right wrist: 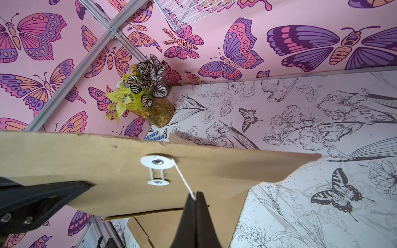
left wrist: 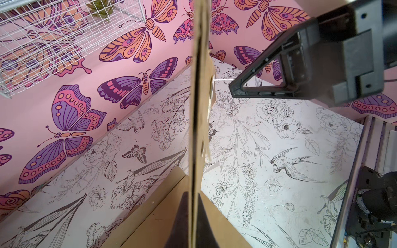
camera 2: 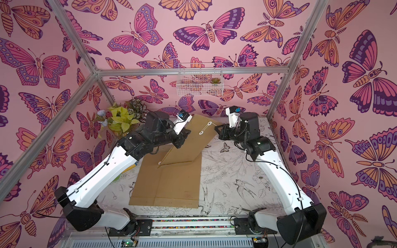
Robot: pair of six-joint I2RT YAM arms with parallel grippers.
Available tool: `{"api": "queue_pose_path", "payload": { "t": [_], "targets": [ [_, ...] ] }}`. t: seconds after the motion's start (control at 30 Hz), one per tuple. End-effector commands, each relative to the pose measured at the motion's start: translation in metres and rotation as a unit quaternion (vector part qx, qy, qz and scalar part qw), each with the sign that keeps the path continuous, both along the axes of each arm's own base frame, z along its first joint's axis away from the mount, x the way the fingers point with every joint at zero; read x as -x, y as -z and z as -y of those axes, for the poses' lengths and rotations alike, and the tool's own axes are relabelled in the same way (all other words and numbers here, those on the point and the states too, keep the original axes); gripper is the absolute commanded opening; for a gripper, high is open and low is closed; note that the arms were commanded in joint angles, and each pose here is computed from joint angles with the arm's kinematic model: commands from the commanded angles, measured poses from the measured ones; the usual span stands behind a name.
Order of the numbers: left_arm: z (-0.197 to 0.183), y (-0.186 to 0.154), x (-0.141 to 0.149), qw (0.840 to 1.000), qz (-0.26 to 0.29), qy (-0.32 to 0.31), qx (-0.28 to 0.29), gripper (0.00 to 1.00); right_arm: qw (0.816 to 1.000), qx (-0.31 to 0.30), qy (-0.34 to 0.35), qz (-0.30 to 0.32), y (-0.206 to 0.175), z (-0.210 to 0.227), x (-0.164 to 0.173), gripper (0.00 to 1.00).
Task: Open the file bag
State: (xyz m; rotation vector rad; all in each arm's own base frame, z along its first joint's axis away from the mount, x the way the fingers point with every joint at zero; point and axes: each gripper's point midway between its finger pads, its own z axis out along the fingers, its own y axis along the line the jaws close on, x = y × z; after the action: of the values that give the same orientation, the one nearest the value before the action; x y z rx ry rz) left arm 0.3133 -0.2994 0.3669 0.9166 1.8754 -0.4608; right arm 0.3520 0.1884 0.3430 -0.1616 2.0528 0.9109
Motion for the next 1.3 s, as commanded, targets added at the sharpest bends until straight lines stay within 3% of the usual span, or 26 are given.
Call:
{"api": "queue_pose_path", "payload": {
  "t": [0.0,0.37,0.6,1.27],
  "targets": [
    [0.003,-0.014,0.008,0.999,0.009,0.015,0.029,0.00,0.999,0.009,0.011,0.029,-0.023,0.009,0.004,0.00],
    [0.016,-0.016,0.009,0.998,-0.004,0.032,0.060,0.00,0.995,0.042,0.030,0.083,-0.052,0.024,0.009,0.00],
    [0.018,-0.011,0.008,0.998,-0.010,0.036,0.057,0.00,0.992,0.008,-0.027,0.126,-0.075,0.007,0.022,0.00],
    [0.030,-0.015,0.005,0.996,-0.018,0.050,0.076,0.00,0.988,-0.014,-0.086,0.129,-0.080,-0.010,0.032,0.00]
  ]
}}
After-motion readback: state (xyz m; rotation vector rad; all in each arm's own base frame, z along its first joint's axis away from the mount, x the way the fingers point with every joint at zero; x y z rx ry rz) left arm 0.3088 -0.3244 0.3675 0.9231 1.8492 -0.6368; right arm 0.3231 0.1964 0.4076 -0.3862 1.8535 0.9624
